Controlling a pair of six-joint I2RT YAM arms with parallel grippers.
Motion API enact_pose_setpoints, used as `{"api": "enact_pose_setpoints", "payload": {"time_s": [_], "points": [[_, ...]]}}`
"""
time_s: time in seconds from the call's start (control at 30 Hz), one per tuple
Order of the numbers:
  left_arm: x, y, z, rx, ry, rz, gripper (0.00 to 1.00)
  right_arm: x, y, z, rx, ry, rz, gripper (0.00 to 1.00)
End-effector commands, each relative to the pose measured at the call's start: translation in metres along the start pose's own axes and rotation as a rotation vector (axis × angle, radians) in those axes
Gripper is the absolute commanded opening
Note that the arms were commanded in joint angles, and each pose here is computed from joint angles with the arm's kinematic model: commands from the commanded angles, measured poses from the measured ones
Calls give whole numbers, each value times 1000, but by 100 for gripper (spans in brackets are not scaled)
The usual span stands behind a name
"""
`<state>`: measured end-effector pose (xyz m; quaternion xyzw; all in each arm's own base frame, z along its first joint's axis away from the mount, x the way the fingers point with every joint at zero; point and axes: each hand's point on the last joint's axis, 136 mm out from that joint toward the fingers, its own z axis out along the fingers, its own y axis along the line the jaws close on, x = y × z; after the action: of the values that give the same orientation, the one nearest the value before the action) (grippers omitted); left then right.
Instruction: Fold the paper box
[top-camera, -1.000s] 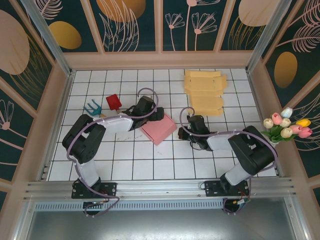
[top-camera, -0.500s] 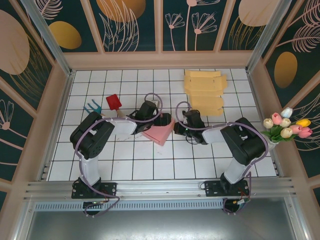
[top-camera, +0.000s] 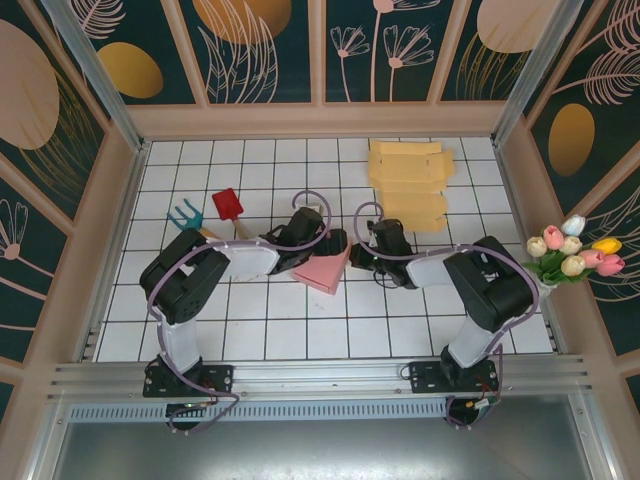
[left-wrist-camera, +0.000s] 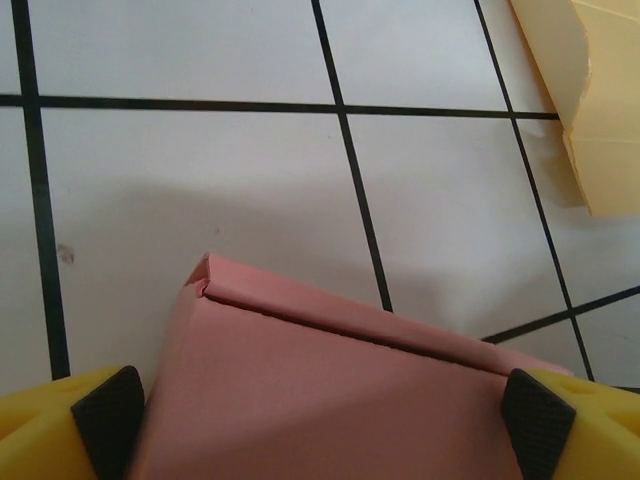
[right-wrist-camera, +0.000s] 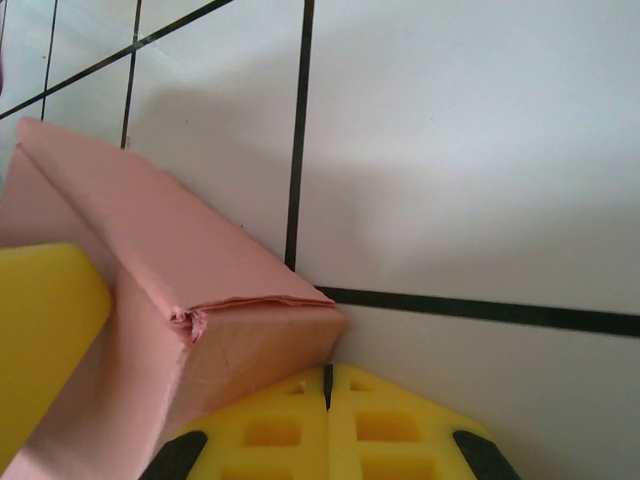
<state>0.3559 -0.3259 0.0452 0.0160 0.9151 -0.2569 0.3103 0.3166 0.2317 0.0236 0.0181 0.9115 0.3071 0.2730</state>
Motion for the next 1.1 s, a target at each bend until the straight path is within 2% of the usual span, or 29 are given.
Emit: {"api": "enact_pose_setpoints", "payload": {"time_s": [0.0,0.1,0.3,0.57,0.73,1.07], "points": [[-12,11,-15,-28,-9,-80,95,-6,6,-17,21,-27,-47,0],[-13,35,-24,-28,-18,-133,96,4,2,-27,33,-7,-44,0],[-4,38,-54,26,-43,-152,96,25,-9,-50,29,-14,-21,0],[29,46,-76,95,-20,-183,96,71,18,-60,-83,29,-46,0],[41,38,-83,143,-3,-187,96,88,38,-55,-101,48,-85,0],[61,4,-70,194,60,-187,96,85,60,-39,-137,47,-101,0]]}}
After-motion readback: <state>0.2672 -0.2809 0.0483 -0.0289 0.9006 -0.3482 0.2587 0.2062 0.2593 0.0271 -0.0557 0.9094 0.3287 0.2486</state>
